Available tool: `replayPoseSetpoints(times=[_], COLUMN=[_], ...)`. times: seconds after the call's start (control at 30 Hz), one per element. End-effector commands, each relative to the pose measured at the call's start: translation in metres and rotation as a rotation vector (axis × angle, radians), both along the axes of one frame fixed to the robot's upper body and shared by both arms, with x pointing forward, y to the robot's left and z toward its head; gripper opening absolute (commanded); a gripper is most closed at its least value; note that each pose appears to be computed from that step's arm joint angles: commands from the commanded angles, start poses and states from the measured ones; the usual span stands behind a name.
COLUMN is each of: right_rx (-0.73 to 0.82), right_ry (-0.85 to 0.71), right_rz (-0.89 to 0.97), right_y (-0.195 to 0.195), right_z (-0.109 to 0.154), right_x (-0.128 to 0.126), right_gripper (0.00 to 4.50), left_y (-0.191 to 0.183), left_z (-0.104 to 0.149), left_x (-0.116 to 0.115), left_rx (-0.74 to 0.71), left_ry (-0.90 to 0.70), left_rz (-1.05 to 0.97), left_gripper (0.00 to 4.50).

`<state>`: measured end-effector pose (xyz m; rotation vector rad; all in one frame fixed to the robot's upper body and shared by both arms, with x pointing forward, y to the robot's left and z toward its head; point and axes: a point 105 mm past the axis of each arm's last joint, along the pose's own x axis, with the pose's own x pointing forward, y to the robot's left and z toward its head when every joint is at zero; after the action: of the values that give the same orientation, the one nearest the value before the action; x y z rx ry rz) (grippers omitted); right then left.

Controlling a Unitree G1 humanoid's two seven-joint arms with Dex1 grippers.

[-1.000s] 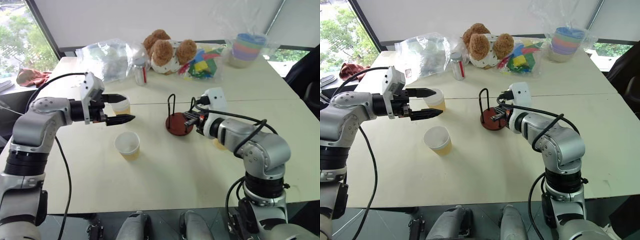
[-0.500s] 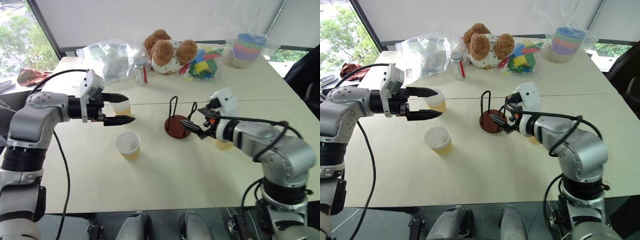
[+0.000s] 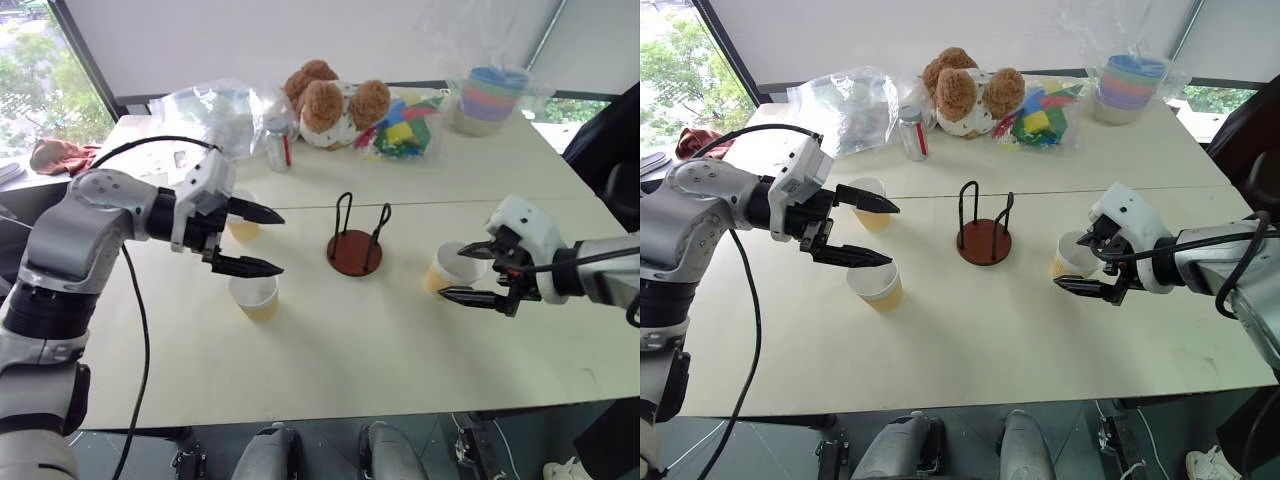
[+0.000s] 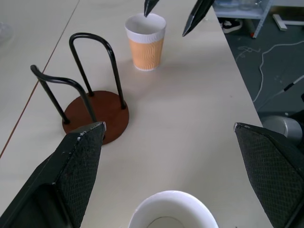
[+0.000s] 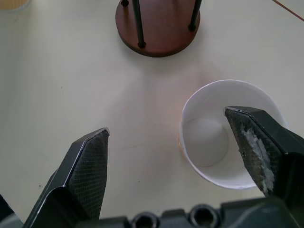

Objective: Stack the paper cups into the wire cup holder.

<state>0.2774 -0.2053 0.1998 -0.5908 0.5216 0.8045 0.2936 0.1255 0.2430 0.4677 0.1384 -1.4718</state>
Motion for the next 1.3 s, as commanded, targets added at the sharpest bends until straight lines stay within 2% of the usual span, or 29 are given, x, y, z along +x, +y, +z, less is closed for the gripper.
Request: replayPoseSetpoints(times=[0.03,0.1,0.17,0.23,0.4,0.43,0.57,0.67,0.83,0.93,1.1,1.3], right_rx=[-0.026,-0.024,-0.022,-0.032,-0.076,-0.080,-0.097,-0.130,-0.208,-0.216,-0.142,-0.136], right_ry=[-0.028,-0.012,0.010,0.022,0.008,0.006,-0.010,-0.073,-0.339,-0.392,-0.324,-0.268], right_rz=[0.035,0.036,0.031,0.023,0.018,0.020,0.028,0.066,0.258,0.404,0.607,0.684], right_y=[-0.002,-0.004,-0.006,-0.009,-0.017,-0.017,-0.021,-0.020,0.008,0.036,0.078,0.091], right_z=[0.005,0.000,-0.008,-0.017,-0.022,-0.021,-0.019,-0.001,0.092,0.121,0.125,0.118], right_x=[0.003,0.005,0.008,0.012,0.021,0.022,0.026,0.031,0.054,0.057,0.062,0.070], right_gripper=[4.22,4.22,3.69,2.92,0.25,0.06,0.06,0.06,0.06,0.06,0.06,0.06], left_y=[0.000,0.000,0.001,0.001,0.004,0.004,0.006,0.009,0.015,0.014,0.009,0.012], left_z=[0.008,0.007,0.006,0.006,0.008,0.008,0.010,0.010,0.007,0.006,0.004,0.003], left_x=[-0.005,-0.005,-0.005,-0.004,-0.001,0.000,0.003,0.006,0.013,0.016,0.016,0.013], left_rx=[-0.001,-0.001,-0.002,-0.006,-0.007,-0.007,-0.009,-0.002,0.032,0.034,0.024,0.014], left_ry=[-0.045,-0.048,-0.049,-0.055,-0.069,-0.073,-0.086,-0.091,-0.093,-0.100,-0.101,-0.099], left_rz=[0.003,0.014,0.025,0.039,0.060,0.065,0.081,0.092,0.106,0.106,0.097,0.123], left_gripper=[4.50,4.50,4.50,4.50,4.50,4.50,4.50,4.50,4.50,4.50,4.50,4.50])
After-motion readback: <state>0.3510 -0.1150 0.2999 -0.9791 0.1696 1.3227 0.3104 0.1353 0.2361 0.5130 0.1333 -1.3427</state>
